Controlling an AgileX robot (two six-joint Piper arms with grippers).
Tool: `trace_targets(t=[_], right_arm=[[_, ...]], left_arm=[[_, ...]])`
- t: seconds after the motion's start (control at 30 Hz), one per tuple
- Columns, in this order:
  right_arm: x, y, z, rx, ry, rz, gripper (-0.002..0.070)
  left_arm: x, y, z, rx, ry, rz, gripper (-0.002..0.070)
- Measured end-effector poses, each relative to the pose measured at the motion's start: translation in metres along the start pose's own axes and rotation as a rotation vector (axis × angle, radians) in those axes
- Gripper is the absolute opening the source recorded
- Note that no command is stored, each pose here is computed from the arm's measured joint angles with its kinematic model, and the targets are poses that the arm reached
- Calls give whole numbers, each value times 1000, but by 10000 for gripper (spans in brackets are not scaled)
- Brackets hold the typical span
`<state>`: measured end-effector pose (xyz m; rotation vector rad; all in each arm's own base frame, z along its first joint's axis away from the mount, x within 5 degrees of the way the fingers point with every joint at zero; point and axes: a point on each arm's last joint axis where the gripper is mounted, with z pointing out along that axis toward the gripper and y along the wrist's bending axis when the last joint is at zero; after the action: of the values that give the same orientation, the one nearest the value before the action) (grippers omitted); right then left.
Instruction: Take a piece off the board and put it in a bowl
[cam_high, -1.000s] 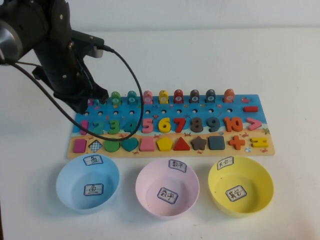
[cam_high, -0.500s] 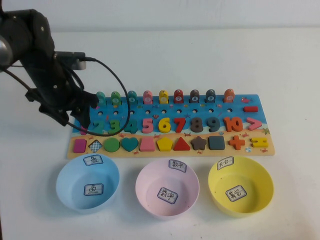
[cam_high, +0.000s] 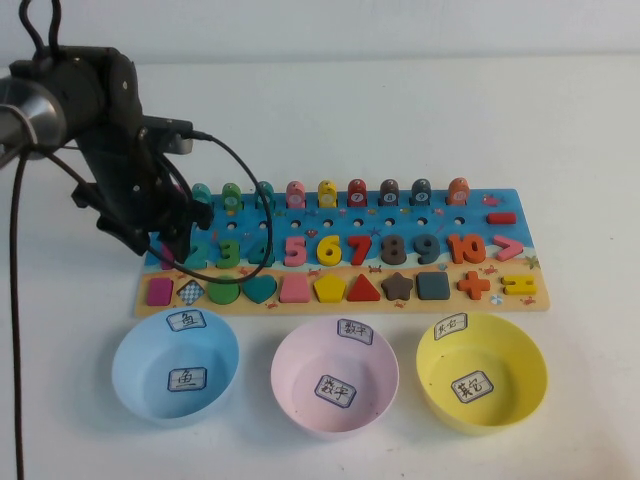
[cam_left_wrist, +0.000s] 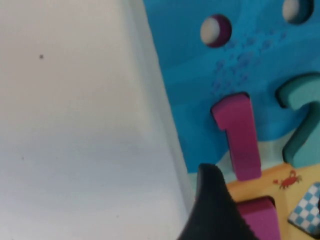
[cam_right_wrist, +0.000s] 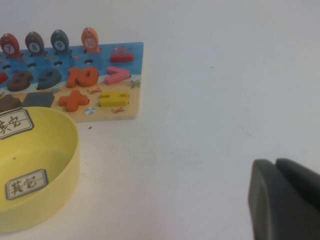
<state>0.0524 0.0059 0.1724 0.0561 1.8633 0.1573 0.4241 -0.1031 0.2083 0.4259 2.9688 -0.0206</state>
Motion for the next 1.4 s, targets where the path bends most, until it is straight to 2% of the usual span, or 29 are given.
trace_targets(t=[0.2,0.4,0.73,0.93,1.4], right_arm=[[0,0,0,0,0,0,-17],[0,0,0,0,0,0,-17],[0,0,0,0,0,0,-17],[0,0,0,0,0,0,-17],[0,0,0,0,0,0,-17]], left_arm=[[-3,0,2,-1,-30,-6,358],[-4,5,17,15,0,-29,304],[-4,6,18,21,1,-38,287],[-4,6,18,26,1,-40,250],[-4,6,18,28,1,-41,241]])
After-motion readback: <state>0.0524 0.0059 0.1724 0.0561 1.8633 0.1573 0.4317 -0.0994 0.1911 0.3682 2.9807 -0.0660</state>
